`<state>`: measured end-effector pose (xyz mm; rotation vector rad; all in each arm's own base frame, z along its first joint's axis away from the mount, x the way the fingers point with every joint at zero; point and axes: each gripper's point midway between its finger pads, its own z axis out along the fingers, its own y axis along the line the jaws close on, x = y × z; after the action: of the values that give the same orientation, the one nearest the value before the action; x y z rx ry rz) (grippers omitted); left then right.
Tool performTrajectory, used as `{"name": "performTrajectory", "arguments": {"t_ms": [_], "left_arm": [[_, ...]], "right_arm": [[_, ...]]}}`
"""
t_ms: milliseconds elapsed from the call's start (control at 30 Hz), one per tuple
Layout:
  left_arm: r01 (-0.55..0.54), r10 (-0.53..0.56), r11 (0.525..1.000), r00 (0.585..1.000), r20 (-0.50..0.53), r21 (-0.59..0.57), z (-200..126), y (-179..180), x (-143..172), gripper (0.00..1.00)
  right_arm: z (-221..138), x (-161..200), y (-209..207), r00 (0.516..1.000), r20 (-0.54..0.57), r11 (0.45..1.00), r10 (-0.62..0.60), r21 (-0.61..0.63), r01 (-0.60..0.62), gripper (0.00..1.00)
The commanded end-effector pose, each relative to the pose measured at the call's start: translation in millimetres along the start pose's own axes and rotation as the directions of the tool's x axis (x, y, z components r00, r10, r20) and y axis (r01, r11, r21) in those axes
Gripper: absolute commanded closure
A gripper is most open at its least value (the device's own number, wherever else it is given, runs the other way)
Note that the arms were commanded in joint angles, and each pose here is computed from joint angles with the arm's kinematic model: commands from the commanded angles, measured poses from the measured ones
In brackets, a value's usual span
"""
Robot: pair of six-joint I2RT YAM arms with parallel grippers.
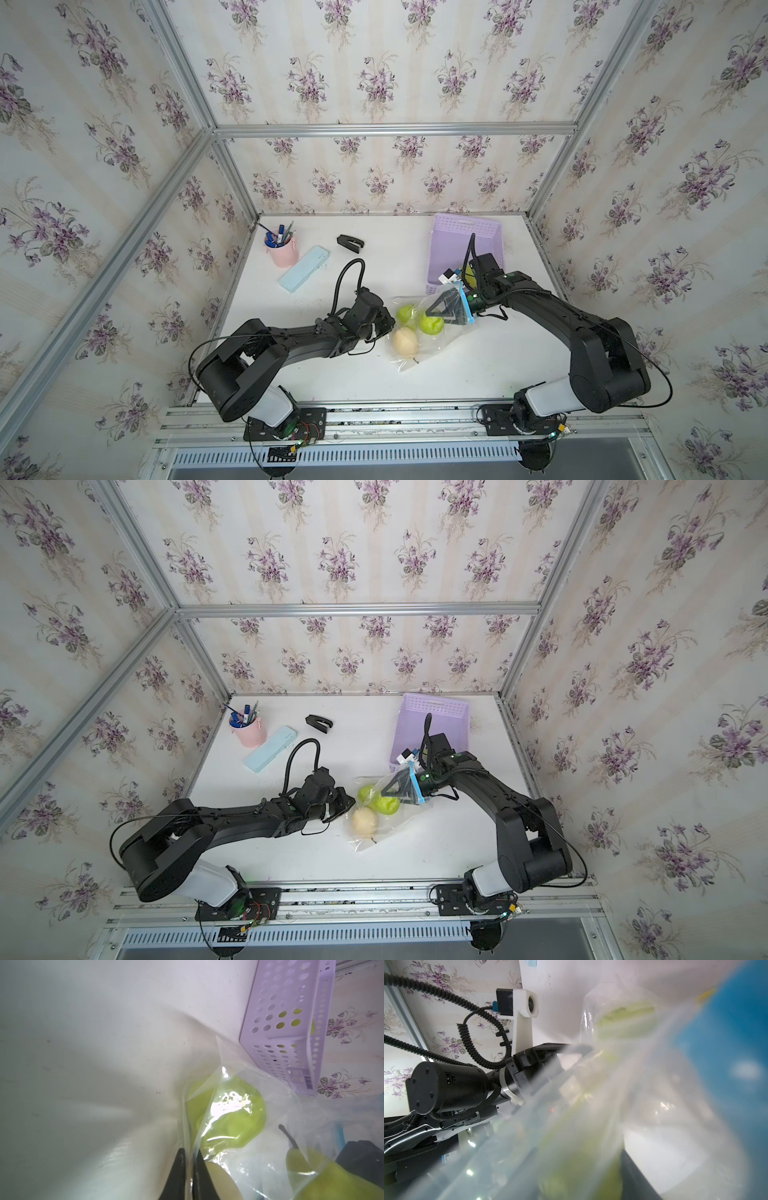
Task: Open the zip-top bag and take out the pear
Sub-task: Pick up the pear from the zipper food storage bag.
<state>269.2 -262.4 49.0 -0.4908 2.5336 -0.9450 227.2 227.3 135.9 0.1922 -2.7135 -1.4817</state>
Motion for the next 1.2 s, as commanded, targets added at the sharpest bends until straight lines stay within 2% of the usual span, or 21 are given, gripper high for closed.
{"name": "performTrajectory", "arguments": {"t_ms": [0,267,367,567,633,700,833,967,1167], "left_arm": [[0.013,-0.013,0.999,1.000,0.014,-0.045,-9,16,-5,0.90],[0.042,-0.035,0.995,0.997,0.071,-0.089,-40,41,-22,0.91],[0.066,-0.056,0.993,0.994,0.090,-0.102,-50,54,-25,0.91],[0.095,-0.084,0.991,0.990,0.112,-0.099,-64,70,-28,0.91],[0.092,-0.082,0.991,0.992,0.097,-0.101,-64,71,-25,0.91],[0.090,-0.082,0.992,0.992,0.092,-0.093,-65,68,-25,0.91],[0.090,-0.079,0.992,0.990,0.118,-0.092,-70,65,-31,0.91],[0.093,-0.082,0.991,0.991,0.110,-0.095,-69,68,-30,0.91],[0.086,-0.076,0.993,0.991,0.110,-0.086,-74,60,-33,0.89]], "right_arm": [[-4,-1,9,1.000,0.004,1.000,-0.015,-0.011,0.015,0.59],[-20,-3,15,0.999,0.032,0.999,-0.012,0.047,0.010,0.61],[-35,-13,11,0.996,0.088,0.996,0.006,0.091,-0.014,0.63],[-76,-44,1,0.961,0.273,0.980,0.031,0.178,-0.083,0.66],[-79,-53,11,0.950,0.312,0.990,0.032,0.124,-0.074,0.66],[-75,-54,22,0.955,0.295,0.997,0.041,0.051,-0.059,0.64],[-97,-59,16,0.947,0.321,0.981,0.005,0.180,-0.066,0.63],[-135,-72,0,0.906,0.423,0.952,0.008,0.273,-0.136,0.67],[-161,-81,-12,0.863,0.503,0.893,-0.046,0.407,-0.190,0.67]]}}
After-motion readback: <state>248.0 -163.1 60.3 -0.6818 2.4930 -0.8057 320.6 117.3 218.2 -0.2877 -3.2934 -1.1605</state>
